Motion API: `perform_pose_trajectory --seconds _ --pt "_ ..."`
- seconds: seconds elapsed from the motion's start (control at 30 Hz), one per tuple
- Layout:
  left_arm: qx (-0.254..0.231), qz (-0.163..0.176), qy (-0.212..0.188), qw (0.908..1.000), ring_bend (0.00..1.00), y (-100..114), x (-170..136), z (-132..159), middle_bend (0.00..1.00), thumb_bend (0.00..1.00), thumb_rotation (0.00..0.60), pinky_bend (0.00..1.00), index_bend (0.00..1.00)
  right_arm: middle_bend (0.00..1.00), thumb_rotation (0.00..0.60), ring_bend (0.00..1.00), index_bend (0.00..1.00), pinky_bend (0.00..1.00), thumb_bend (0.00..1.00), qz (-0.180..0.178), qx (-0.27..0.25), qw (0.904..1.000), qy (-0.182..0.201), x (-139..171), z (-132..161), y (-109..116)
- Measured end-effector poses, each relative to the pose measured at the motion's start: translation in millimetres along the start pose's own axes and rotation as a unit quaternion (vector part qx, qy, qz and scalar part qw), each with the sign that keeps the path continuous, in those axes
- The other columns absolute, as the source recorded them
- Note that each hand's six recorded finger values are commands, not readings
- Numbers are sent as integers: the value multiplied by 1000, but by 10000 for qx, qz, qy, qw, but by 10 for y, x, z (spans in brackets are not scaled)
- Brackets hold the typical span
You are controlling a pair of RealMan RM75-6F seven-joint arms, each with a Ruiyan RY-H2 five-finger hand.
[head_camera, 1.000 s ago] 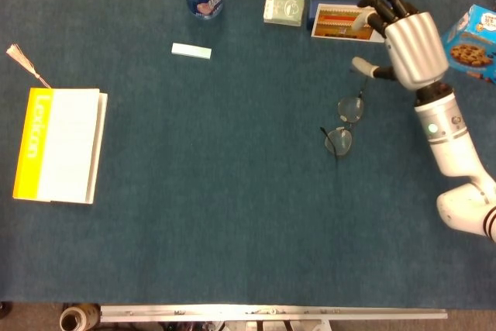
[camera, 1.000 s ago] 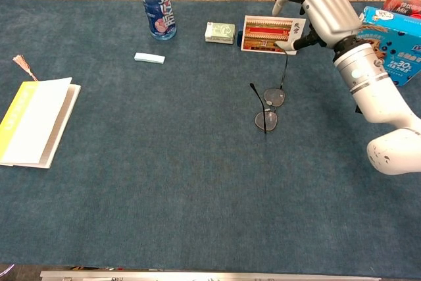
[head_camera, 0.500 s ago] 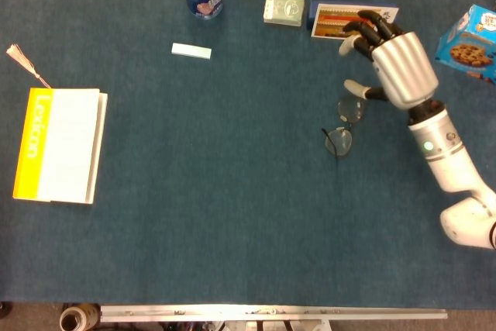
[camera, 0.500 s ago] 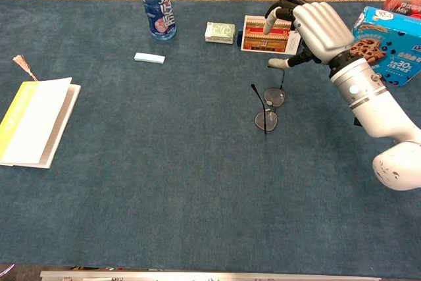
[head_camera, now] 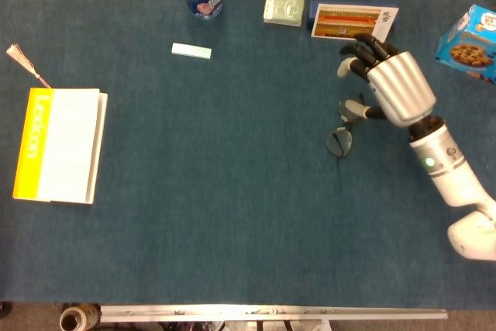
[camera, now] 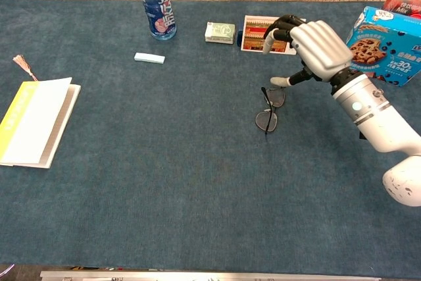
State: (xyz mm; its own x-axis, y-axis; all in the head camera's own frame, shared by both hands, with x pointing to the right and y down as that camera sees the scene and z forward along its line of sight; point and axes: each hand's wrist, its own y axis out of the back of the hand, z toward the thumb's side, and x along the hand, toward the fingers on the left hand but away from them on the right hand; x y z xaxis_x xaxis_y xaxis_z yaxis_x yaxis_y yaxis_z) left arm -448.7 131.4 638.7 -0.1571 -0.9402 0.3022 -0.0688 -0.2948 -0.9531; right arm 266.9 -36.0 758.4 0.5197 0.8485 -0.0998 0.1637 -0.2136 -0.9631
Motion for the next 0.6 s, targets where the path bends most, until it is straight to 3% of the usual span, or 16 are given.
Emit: perform_pose_trajectory --seconds 0.6 --pt "-3 -7 0 10000 385 -3 0 -4 504 40 600 588 526 343 600 184 464 437 0 302 2 9995 -78 150 -48 -184"
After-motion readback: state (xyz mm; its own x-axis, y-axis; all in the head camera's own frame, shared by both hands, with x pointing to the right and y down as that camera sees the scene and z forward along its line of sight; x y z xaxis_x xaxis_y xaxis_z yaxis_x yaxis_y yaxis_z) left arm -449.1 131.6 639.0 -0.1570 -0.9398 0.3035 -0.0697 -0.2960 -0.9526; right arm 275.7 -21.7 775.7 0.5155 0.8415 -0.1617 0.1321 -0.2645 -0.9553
